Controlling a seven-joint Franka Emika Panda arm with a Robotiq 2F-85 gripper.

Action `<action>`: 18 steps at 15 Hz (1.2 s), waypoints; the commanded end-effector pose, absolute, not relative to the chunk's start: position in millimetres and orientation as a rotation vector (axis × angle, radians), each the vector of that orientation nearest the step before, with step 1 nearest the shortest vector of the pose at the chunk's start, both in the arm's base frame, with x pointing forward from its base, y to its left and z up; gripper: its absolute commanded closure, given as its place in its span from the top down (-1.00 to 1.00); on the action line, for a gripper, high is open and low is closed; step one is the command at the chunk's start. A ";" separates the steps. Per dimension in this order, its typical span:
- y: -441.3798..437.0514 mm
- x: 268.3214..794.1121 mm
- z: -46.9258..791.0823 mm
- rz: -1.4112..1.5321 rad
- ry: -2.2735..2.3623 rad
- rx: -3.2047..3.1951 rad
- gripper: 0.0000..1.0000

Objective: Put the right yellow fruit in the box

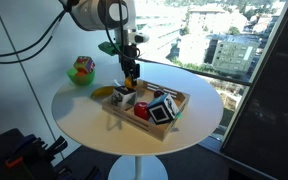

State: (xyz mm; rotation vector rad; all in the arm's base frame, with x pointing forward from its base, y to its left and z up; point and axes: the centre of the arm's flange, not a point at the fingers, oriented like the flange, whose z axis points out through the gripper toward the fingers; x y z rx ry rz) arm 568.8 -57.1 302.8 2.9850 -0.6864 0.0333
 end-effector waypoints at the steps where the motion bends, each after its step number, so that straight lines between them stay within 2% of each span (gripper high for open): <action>1: -61.7 582.9 303.3 0.043 -0.769 2.962 -0.13; 5: -63.3 587.1 302.3 0.038 -0.801 2.948 -0.13; 6: -63.1 587.5 301.3 0.037 -0.807 2.946 0.84; 7: -62.5 587.6 300.6 0.036 -0.810 2.944 0.86; 8: -61.7 587.3 299.8 0.035 -0.811 2.943 0.98; 13: -56.1 583.3 298.3 0.010 -0.782 2.955 1.00; 18: -40.7 568.3 297.7 -0.152 -0.676 2.985 1.00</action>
